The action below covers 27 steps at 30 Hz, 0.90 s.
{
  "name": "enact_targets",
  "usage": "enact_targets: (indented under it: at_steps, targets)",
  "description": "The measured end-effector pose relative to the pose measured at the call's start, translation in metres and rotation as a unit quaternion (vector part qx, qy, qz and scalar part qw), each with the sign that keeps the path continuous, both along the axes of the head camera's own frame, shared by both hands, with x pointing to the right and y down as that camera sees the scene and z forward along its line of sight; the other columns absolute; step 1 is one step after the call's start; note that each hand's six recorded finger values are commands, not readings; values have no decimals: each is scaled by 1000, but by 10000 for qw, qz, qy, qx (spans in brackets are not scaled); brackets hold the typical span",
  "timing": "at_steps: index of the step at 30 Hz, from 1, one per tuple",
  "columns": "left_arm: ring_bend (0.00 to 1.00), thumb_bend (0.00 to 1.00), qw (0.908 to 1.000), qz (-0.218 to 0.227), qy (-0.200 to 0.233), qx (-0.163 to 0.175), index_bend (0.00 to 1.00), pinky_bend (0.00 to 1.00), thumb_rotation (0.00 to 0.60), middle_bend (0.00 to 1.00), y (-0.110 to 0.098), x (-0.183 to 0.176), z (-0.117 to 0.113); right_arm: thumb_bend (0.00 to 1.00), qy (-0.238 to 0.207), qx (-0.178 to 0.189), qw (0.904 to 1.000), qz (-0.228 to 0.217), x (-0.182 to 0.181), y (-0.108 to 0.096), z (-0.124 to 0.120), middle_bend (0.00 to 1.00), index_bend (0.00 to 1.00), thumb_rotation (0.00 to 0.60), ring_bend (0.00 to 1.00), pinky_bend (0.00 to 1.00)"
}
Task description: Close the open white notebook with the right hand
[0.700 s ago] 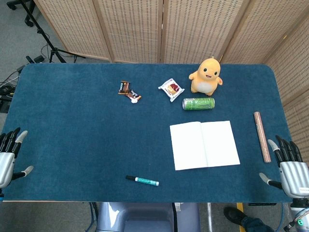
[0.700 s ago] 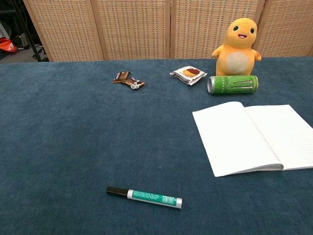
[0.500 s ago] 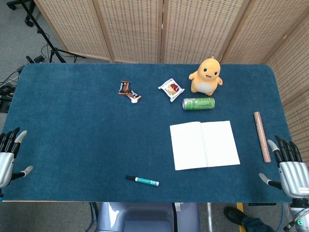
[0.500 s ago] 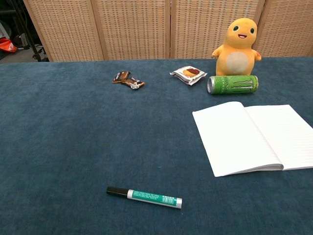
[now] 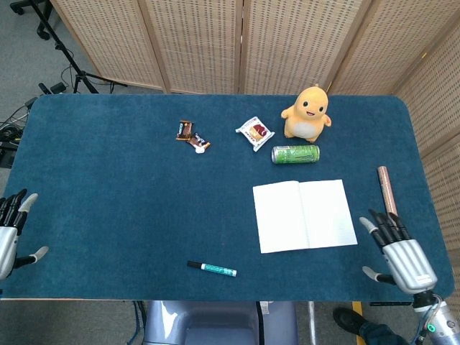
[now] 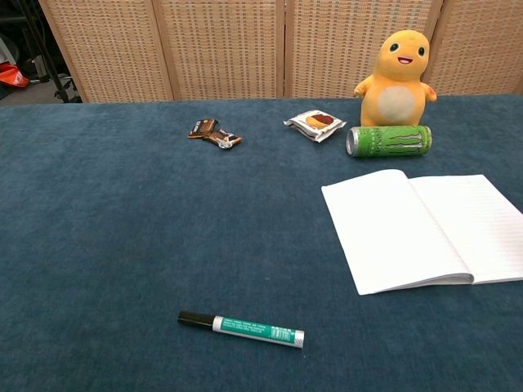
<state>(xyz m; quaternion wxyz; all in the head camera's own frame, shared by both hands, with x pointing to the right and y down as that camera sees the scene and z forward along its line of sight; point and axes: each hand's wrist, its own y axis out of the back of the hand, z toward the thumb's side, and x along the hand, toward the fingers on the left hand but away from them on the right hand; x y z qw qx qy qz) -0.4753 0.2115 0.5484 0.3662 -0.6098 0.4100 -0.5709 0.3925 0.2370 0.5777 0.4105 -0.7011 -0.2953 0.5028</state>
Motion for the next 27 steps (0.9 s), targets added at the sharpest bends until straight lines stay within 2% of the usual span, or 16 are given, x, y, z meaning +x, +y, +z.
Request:
enact_targets:
  at_steps: [5, 12, 18, 27]
  targets:
    - [0, 0, 10000, 0, 37, 12, 0, 0, 600, 0, 1, 0, -2, 0, -147, -63, 9964, -831, -43, -1, 27, 0, 0, 600, 0, 0]
    - [0, 0, 10000, -47, 25, -20, 0, 0, 600, 0, -1, -2, 0, 0, -102, 30, 9881, -1537, -92, -10, 46, 0, 0, 600, 0, 0]
    - [0, 0, 10000, -78, 16, -30, 0, 0, 600, 0, -2, -3, 1, 0, -82, 25, 9849, -1726, -120, -15, 56, 0, 0, 600, 0, 0]
    - [0, 0, 9999, -122, 39, -33, 0, 0, 600, 0, -3, -6, 0, 0, 295, 152, 9794, -1992, -148, -21, 79, 0, 0, 600, 0, 0]
